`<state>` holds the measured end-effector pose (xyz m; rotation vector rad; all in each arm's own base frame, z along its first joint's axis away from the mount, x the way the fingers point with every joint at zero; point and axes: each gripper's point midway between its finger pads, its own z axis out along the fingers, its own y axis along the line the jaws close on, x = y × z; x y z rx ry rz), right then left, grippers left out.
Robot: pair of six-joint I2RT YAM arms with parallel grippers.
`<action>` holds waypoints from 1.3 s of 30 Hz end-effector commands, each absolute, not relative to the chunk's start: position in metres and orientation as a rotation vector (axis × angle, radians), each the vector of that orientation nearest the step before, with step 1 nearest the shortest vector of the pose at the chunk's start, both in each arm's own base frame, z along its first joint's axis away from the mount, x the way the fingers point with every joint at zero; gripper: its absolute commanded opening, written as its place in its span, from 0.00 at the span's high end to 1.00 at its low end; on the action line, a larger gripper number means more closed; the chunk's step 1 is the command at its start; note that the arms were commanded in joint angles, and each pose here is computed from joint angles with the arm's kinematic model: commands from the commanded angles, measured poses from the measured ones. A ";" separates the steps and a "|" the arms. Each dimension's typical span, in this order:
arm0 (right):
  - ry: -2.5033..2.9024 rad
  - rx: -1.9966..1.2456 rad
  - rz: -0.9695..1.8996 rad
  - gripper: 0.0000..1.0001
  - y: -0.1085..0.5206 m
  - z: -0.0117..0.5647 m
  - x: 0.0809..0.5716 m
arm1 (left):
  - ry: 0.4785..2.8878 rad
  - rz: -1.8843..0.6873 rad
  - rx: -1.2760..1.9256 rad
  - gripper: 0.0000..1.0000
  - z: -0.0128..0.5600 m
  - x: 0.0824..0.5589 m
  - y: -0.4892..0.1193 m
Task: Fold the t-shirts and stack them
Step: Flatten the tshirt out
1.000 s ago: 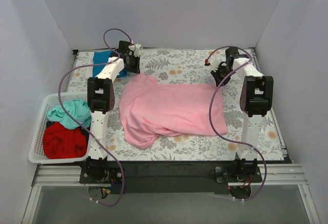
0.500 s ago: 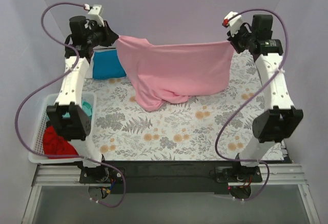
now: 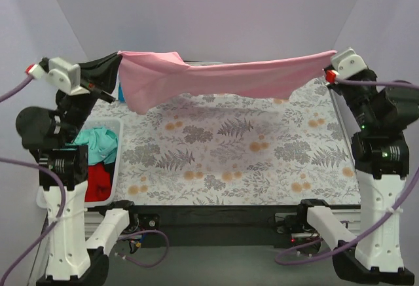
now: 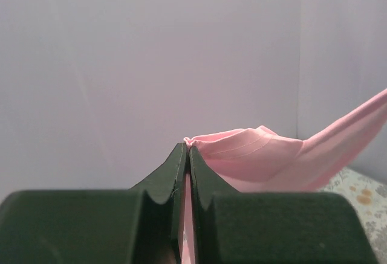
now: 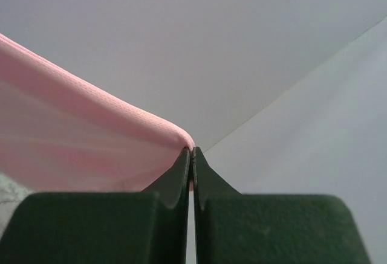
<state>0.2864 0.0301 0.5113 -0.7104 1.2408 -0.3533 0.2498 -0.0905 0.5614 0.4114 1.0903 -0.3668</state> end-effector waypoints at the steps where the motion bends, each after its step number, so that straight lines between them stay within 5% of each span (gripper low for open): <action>1: 1.039 -0.605 -0.440 0.99 0.021 0.567 0.244 | 0.988 -0.279 0.338 1.00 0.588 0.222 -0.074; 7: 0.898 -0.569 -0.520 0.99 0.016 0.613 0.197 | 0.911 -0.153 0.282 1.00 0.628 0.200 -0.054; 16: 1.008 -0.751 -0.534 0.99 0.027 0.565 0.277 | 1.069 -0.127 0.348 1.00 0.608 0.279 -0.057; 39: 1.587 -1.169 -0.198 0.99 0.052 0.186 0.481 | 1.833 -0.415 0.436 1.00 0.206 0.539 -0.111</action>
